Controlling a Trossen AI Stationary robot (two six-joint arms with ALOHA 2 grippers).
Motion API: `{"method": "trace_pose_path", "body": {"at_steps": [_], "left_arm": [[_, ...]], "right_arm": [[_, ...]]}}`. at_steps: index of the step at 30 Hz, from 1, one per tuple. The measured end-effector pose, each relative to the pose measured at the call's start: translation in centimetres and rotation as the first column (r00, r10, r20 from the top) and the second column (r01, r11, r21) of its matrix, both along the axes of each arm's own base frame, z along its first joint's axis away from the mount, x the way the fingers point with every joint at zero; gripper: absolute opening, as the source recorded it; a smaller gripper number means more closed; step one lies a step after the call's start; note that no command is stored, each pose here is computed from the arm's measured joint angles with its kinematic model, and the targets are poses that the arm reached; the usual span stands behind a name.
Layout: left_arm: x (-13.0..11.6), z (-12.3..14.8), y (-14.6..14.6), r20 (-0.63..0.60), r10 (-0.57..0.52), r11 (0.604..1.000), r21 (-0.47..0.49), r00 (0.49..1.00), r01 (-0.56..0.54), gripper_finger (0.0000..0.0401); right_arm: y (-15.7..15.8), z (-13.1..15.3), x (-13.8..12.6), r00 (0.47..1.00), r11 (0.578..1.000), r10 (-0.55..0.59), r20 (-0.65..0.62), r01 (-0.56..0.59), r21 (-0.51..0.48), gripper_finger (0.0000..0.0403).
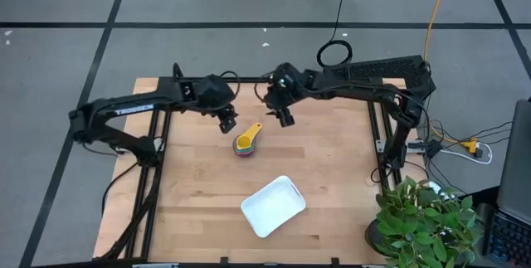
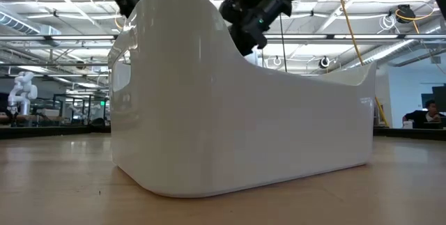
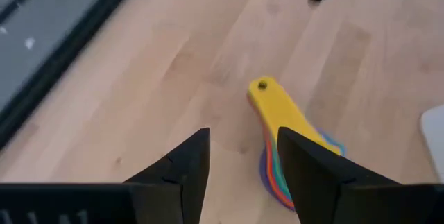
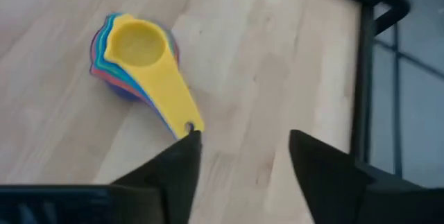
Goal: Nest measuring cups in basket
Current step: Put the nested measuring cups into the white bin
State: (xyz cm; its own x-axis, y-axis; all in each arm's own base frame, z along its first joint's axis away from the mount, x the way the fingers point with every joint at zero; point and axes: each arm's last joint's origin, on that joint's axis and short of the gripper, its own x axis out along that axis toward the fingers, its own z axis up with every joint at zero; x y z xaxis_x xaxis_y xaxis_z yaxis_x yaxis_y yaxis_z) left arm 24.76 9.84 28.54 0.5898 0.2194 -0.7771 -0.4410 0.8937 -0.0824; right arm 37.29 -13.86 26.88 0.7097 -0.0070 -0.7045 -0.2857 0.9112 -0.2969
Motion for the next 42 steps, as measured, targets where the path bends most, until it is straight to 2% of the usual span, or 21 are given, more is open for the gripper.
{"method": "trace_pose_path", "body": {"at_steps": [3,6,13,21,24,27,31,37,42], "left_arm": [[-0.7,1.3,-0.8,0.053,0.013,1.0,0.026,0.999,-0.014,0.017],[-0.8,2.1,-1.5,0.101,-0.01,0.999,0.038,0.995,0.007,0.017],[-1.5,3.4,-3.5,0.152,-0.071,0.996,0.068,0.986,0.062,0.017],[-4.1,6.0,-5.9,0.237,-0.066,0.985,0.169,0.969,0.026,0.017],[-4.9,6.4,-6.6,0.249,-0.062,0.981,0.192,0.966,0.014,0.017],[-5.3,5.8,-7.2,0.268,-0.072,0.98,0.197,0.961,0.019,0.017],[-6.3,3.5,-7.6,0.332,-0.065,0.984,0.179,0.941,0.005,0.017],[-8.2,1.1,-7.9,0.484,-0.034,0.989,0.143,0.874,-0.041,0.017],[-8.7,0.1,-7.9,0.494,-0.015,0.991,0.12,0.87,-0.052,0.017]], "right_arm": [[-0.2,0.1,0.8,0.998,1.0,0.027,-0.05,-0.027,0.001,0.0245],[-0.1,-0.2,1.7,0.995,0.999,0.055,-0.084,-0.054,0.006,0.0258],[1.0,-2.9,4.0,0.972,0.992,0.125,-0.2,-0.12,0.034,0.0257],[1.8,-5.5,6.1,0.941,0.984,0.177,-0.288,-0.177,0.029,0.0257],[1.6,-5.6,6.8,0.94,0.983,0.176,-0.293,-0.185,-0.003,0.0257],[1.3,-5.3,7.3,0.937,0.981,0.176,-0.302,-0.193,-0.025,0.0257],[1.6,-5.3,7.9,0.926,0.973,0.204,-0.318,-0.227,-0.038,0.0256],[2.3,-6.7,8.5,0.9,0.963,0.244,-0.362,-0.27,-0.022,0.0256],[2.2,-7.2,8.7,0.901,0.964,0.24,-0.361,-0.265,-0.021,0.0256]]}}
